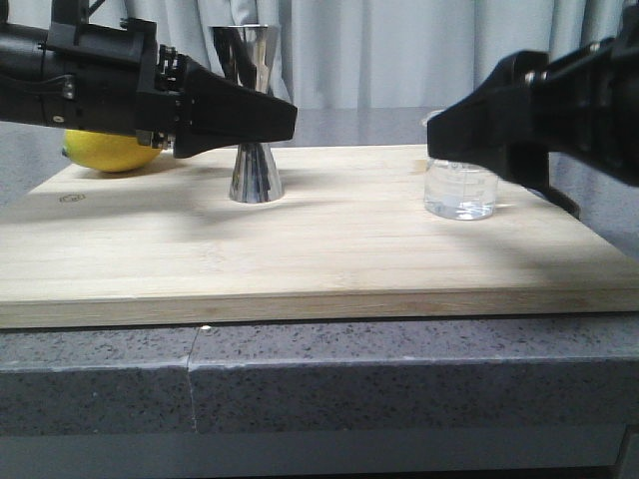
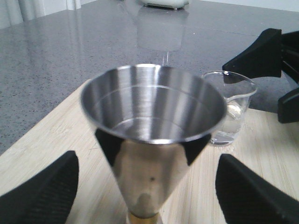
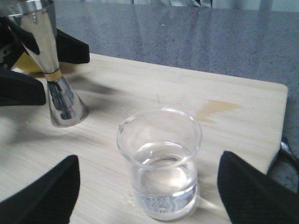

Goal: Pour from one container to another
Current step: 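Reach the right gripper to the glass beaker and grasp it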

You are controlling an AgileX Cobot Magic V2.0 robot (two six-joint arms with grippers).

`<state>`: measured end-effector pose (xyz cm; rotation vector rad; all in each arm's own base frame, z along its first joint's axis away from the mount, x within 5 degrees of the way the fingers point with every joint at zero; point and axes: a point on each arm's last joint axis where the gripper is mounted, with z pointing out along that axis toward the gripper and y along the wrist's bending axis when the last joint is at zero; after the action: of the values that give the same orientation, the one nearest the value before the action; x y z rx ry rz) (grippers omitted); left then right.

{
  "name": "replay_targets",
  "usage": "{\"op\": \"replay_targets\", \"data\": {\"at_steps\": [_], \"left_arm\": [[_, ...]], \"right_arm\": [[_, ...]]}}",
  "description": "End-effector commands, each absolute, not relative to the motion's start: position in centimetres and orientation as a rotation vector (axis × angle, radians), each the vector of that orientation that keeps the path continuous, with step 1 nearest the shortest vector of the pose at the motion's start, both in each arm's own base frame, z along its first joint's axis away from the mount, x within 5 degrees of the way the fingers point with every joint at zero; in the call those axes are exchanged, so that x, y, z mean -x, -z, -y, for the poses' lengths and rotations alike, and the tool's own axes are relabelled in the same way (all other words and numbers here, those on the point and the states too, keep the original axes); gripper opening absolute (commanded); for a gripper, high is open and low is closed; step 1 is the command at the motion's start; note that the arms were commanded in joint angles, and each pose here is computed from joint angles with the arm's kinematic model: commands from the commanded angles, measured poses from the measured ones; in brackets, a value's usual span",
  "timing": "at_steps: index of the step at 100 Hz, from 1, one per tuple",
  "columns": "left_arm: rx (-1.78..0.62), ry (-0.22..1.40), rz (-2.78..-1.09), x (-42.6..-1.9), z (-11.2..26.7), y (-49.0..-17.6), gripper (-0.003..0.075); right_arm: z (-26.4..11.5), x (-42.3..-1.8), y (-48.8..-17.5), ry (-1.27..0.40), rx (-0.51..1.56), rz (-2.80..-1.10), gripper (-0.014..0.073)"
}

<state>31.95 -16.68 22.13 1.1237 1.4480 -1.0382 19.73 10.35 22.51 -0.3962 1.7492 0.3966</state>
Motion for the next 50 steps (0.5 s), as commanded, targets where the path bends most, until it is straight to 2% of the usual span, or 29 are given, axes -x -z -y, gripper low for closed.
{"op": "replay_targets", "data": {"at_steps": [1, 50], "left_arm": [[-1.051, 1.082, -1.317, -31.8, 16.9, -25.2, 0.0545], [-1.051, 1.082, -1.317, -31.8, 16.9, -25.2, 0.0545]], "right_arm": [[-10.8, -20.3, -23.8, -0.426, 0.379, -1.592, 0.0546], [-12.0, -22.1, -20.8, -0.392, 0.446, -1.546, 0.0544]]}}
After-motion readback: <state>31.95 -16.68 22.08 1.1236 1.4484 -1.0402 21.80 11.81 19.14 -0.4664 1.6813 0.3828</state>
